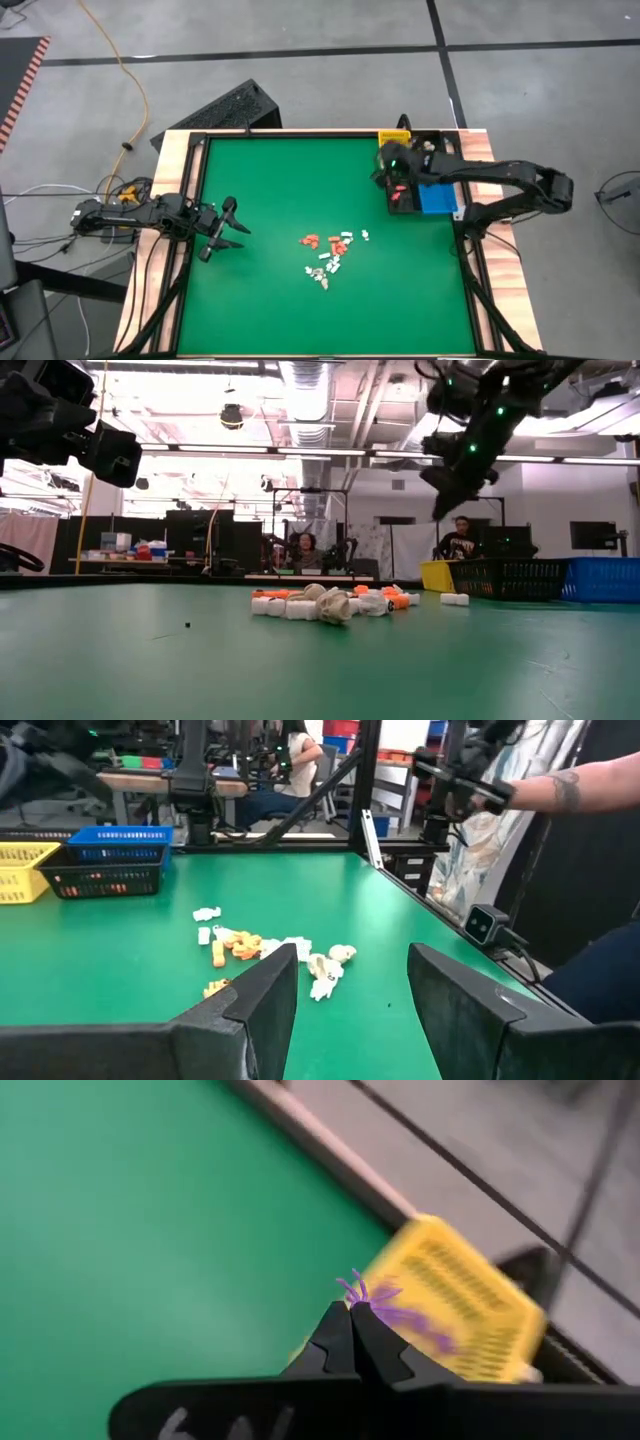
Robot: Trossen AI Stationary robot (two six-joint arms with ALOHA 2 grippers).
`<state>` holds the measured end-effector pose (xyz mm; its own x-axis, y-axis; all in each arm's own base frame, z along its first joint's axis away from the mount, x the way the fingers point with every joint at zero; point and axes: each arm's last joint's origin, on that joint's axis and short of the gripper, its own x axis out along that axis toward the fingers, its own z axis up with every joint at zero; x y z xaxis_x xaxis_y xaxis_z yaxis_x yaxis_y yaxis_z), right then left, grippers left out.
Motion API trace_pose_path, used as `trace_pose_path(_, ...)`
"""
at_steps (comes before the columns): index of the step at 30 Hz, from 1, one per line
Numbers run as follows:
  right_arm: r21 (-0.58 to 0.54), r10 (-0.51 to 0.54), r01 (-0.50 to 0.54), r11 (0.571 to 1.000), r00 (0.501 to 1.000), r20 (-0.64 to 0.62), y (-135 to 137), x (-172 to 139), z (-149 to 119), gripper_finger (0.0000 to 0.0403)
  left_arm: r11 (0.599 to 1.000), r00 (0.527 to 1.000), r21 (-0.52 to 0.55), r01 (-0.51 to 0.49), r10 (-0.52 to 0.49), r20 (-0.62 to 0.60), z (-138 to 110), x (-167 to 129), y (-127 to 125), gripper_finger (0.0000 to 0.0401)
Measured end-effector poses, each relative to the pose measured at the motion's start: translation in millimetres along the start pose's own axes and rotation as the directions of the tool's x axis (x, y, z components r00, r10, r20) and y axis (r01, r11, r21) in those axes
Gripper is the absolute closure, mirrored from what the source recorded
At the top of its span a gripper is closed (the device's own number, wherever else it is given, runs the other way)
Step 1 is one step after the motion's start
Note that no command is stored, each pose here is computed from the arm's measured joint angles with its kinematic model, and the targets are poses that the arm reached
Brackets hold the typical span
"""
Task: Sort Halloween decoration
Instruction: Put the purple spider toy into the yellow basket
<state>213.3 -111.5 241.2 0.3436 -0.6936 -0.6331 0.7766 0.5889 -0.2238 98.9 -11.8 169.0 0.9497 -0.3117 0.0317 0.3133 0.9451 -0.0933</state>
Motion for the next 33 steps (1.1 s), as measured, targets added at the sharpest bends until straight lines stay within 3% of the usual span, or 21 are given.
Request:
trace_pose_path(5, 0.133, -0.021, 0.033, 0.991, 0.996, -0.088, -35.0, 27.0, 0.1, 0.0380, 1.000, 1.000, -0.015, -0.015, 0.015, 0.000, -0.1, 0.0, 0.4, 0.0221)
trace_pose_path(9, 0.229, 0.104, -0.065, 0.971, 0.981, -0.164, -48.9, 45.7, -5.2, 0.0341, 1.000, 1.000, -0.025, -0.016, 0.016, -0.001, -0.1, 0.0, 0.5, 0.0221)
trace_pose_path(17, 0.255, 0.096, -0.041, 0.966, 0.974, -0.207, -55.1, 58.2, -9.7, 0.0226, 0.999, 1.000, -0.038, -0.014, 0.014, -0.002, -0.2, 0.0, 0.4, 0.0221)
trace_pose_path(21, 0.265, 0.092, -0.042, 0.963, 0.979, -0.181, -55.0, 55.7, -7.0, 0.0188, 0.999, 1.000, -0.038, -0.014, 0.014, -0.002, -0.2, 0.0, 0.4, 0.0221)
trace_pose_path(24, 0.275, 0.075, -0.019, 0.961, 0.978, -0.196, -56.7, 52.5, -7.2, 0.0179, 0.999, 1.000, -0.035, -0.014, 0.014, -0.002, -0.3, 0.0, 0.4, 0.0221)
trace_pose_path(27, 0.217, 0.214, -0.172, 0.961, 0.958, -0.189, -51.1, 49.4, -2.8, 0.0179, 0.999, 1.000, -0.035, -0.014, 0.014, -0.002, -0.2, 0.0, 0.4, 0.0221)
trace_pose_path(30, 0.205, 0.148, -0.103, 0.973, 0.964, -0.221, -48.7, 46.0, -1.8, 0.0185, 0.999, 1.000, -0.035, -0.014, 0.014, -0.002, -0.3, 0.0, 0.4, 0.0221)
trace_pose_path(33, 0.143, 0.218, -0.185, 0.972, 0.940, -0.264, -43.5, 43.9, -2.1, 0.0191, 0.999, 1.000, -0.036, -0.014, 0.014, -0.002, -0.2, 0.0, 0.4, 0.0221)
